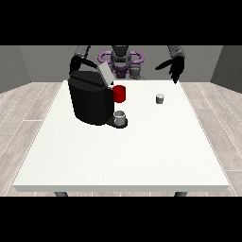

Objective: Insert the coffee pod into the coffee machine and close the lid

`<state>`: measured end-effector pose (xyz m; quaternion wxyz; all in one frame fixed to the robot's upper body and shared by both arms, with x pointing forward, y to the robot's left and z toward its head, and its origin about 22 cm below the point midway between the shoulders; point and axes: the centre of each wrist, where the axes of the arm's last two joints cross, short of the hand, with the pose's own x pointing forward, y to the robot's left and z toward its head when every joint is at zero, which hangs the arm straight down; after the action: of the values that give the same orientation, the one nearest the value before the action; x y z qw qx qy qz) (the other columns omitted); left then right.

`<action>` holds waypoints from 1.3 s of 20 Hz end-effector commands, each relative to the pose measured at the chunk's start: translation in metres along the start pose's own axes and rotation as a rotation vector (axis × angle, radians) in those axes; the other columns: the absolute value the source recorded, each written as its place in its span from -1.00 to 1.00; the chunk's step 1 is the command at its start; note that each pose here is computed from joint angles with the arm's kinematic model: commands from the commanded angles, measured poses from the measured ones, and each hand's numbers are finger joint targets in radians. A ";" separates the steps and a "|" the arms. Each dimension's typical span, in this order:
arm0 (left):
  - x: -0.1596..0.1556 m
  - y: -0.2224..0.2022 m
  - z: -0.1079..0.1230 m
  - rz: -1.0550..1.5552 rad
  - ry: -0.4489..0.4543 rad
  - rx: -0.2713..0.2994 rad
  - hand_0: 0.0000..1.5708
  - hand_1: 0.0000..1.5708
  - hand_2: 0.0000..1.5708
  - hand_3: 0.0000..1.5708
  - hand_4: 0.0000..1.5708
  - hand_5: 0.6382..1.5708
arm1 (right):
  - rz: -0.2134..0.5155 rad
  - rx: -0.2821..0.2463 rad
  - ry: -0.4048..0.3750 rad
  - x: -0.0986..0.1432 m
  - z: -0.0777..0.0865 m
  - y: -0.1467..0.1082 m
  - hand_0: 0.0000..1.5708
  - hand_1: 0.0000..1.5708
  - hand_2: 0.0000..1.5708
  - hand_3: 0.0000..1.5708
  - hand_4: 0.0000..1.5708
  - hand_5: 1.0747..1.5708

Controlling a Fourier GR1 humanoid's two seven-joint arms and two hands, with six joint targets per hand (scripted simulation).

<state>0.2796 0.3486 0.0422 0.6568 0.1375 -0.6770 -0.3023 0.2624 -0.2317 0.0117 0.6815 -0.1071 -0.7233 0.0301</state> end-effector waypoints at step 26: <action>-0.035 -0.013 -0.064 -0.507 0.075 0.014 0.32 0.32 0.41 0.16 -0.41 1.00 | -0.008 0.137 -0.006 -0.001 -0.016 0.056 -1.00 -1.00 -1.00 -1.00 -1.00 1.00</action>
<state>0.3386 0.3418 0.0079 0.6114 0.2817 -0.6014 -0.4303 0.2906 -0.1964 0.0011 0.6953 -0.0757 -0.7119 0.0629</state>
